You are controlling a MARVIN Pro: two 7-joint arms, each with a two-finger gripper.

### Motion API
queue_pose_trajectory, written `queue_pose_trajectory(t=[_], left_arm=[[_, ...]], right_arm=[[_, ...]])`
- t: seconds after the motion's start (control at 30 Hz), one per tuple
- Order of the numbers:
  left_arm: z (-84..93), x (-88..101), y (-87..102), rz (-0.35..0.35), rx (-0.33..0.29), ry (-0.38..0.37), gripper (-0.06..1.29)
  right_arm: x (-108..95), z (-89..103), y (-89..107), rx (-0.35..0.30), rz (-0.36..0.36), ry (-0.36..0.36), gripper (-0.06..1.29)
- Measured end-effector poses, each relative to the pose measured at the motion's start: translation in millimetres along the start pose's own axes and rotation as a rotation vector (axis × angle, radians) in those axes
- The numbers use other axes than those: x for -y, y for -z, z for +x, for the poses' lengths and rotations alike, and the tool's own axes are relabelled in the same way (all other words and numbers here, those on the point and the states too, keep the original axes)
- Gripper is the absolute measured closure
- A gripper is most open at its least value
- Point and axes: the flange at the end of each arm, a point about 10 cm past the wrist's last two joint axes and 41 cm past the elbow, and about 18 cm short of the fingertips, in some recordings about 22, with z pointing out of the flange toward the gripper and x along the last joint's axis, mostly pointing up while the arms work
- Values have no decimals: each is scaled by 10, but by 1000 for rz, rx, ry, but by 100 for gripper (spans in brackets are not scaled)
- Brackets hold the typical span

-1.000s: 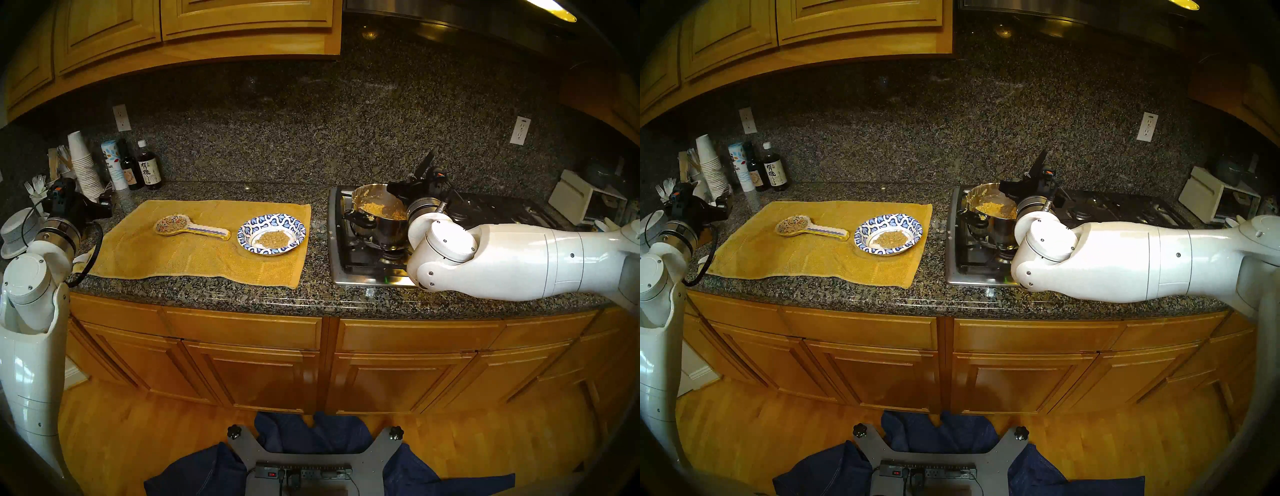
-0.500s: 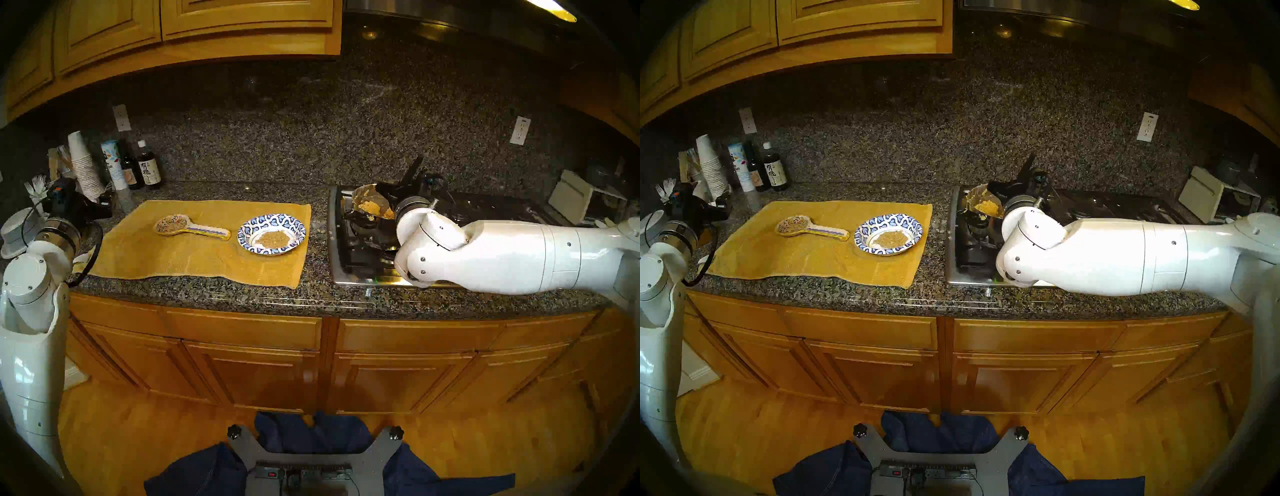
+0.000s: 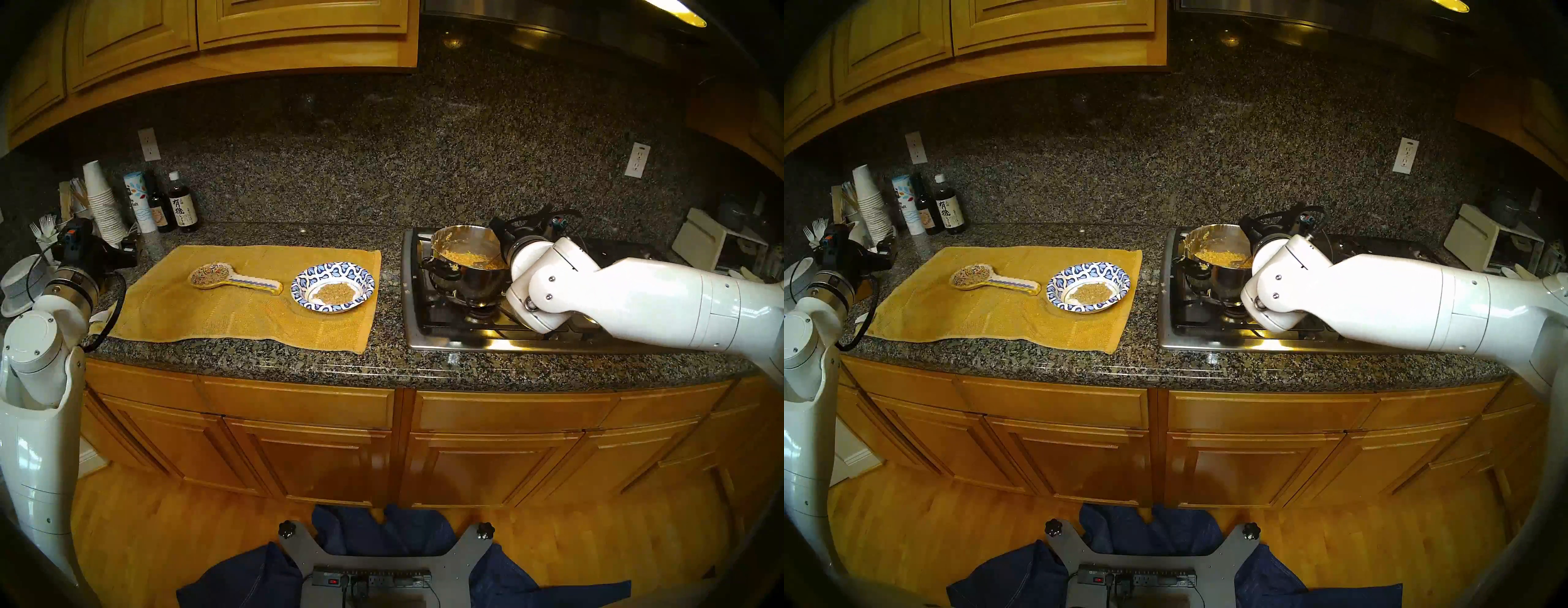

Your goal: Scoop oatmeal into bowl

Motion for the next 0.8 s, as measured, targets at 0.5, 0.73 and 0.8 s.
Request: queue_pose_trajectory(t=[0.5,0.73,0.8], left_arm=[[0,0,0,0,0,0,0],[0,1,0,0,0,0,0],[0,1,0,0,0,0,0]], right_arm=[[-151,283,-45,44,-79,-243,127],[-182,297,-71,83,-83,-348,126],[-191,309,-88,87,-81,-372,126]])
